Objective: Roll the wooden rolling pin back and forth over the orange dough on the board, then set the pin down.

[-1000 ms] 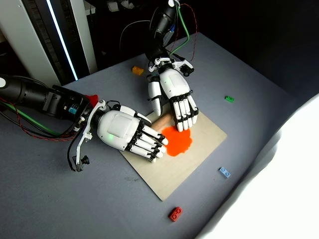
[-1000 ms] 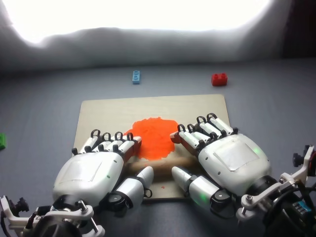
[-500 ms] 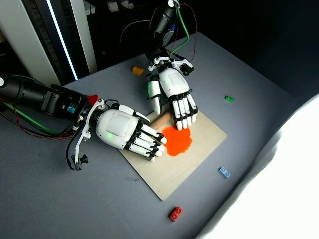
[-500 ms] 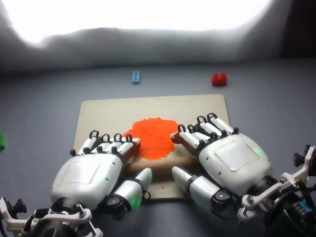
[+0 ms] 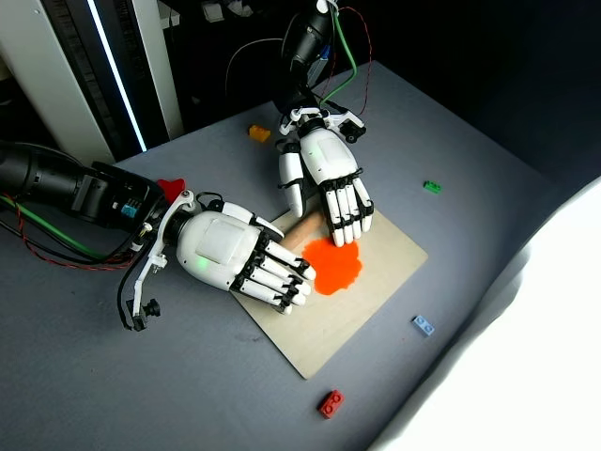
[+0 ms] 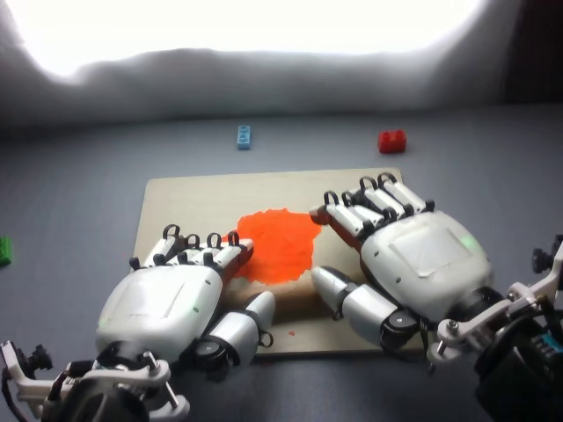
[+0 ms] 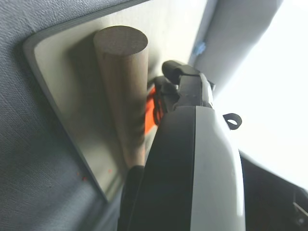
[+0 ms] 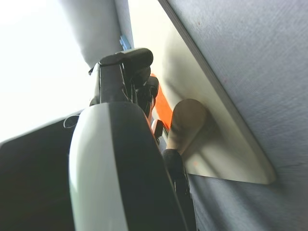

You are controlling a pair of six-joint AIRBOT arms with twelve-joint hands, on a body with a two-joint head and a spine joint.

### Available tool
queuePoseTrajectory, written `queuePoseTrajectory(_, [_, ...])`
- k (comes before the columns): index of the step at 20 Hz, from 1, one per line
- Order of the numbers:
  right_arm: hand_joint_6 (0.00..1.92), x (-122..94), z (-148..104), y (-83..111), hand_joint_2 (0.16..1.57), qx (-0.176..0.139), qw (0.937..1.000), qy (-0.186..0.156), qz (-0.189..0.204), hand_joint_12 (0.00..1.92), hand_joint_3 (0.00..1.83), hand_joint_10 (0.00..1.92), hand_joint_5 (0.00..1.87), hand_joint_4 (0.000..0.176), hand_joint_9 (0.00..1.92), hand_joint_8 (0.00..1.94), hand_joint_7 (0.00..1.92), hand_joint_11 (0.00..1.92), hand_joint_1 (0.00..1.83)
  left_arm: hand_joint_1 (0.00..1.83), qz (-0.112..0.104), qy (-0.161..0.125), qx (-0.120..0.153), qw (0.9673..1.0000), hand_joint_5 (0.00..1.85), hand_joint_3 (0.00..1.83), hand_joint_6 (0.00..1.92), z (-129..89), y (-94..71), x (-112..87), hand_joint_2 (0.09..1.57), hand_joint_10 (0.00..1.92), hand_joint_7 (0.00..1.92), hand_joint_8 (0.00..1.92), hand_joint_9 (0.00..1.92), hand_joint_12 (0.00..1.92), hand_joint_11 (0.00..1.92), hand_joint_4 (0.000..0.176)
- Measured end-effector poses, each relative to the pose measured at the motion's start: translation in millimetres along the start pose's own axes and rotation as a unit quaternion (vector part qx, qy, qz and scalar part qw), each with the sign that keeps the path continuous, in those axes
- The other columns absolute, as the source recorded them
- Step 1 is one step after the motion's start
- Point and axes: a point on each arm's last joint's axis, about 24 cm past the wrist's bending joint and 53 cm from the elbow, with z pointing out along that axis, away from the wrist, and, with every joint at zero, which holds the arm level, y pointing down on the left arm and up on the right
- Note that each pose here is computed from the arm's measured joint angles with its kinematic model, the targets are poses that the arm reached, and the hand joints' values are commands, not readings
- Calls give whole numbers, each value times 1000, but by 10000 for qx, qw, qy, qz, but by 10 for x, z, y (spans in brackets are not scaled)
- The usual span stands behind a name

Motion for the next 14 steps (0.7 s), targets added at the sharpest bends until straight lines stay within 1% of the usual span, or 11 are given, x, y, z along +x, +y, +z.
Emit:
queuePoseTrajectory(2, [562,-80,-17,25,1569,-37,10000,-54,-22,1106,11,571,154,0,103,6,415,0,0,0,20,32,8,10000,329,2,5,41,-36,-31,1561,4,402,3,374,665,0,0])
queuePoseTrajectory(3, [560,-98,-30,14,1568,-3,10000,-49,-3,1104,11,566,153,0,95,3,409,0,0,0,38,72,4,10000,326,1,3,59,-50,-36,1560,2,400,2,370,669,0,0])
queuePoseTrajectory(6, [561,-206,-58,27,1569,18,9999,-103,22,1105,11,567,158,0,100,5,413,0,0,0,163,170,114,9997,327,0,3,121,-180,-95,1557,0,402,2,368,668,0,0])
queuePoseTrajectory(7, [552,-277,-67,43,1569,-2,9999,-168,6,1103,10,563,139,0,92,0,402,0,0,0,226,188,178,9994,324,0,2,144,-239,-136,1556,0,400,0,367,669,0,0])
queuePoseTrajectory(8, [544,-362,-89,56,1568,-18,9998,-222,-16,1083,9,558,133,0,89,0,393,0,0,0,317,224,238,9990,333,0,4,183,-305,-188,1556,4,410,3,377,699,0,0])
queuePoseTrajectory(10, [547,-483,-129,54,1570,-19,9995,-310,-59,1083,10,560,143,0,96,5,401,0,0,0,465,272,301,9981,343,0,7,226,-386,-290,1555,4,413,3,381,710,0,0])
queuePoseTrajectory(12, [550,-634,-180,30,1571,24,9991,-420,-98,1084,10,562,152,0,99,8,409,0,0,0,681,337,411,9963,330,0,1,275,-507,-399,1555,1,396,2,363,676,0,0])
queuePoseTrajectory(14, [559,-830,-247,43,1568,41,9982,-586,-124,1114,8,572,157,0,101,9,415,0,0,0,1040,470,497,9922,309,0,0,300,-640,-496,1557,0,383,0,350,642,0,0])
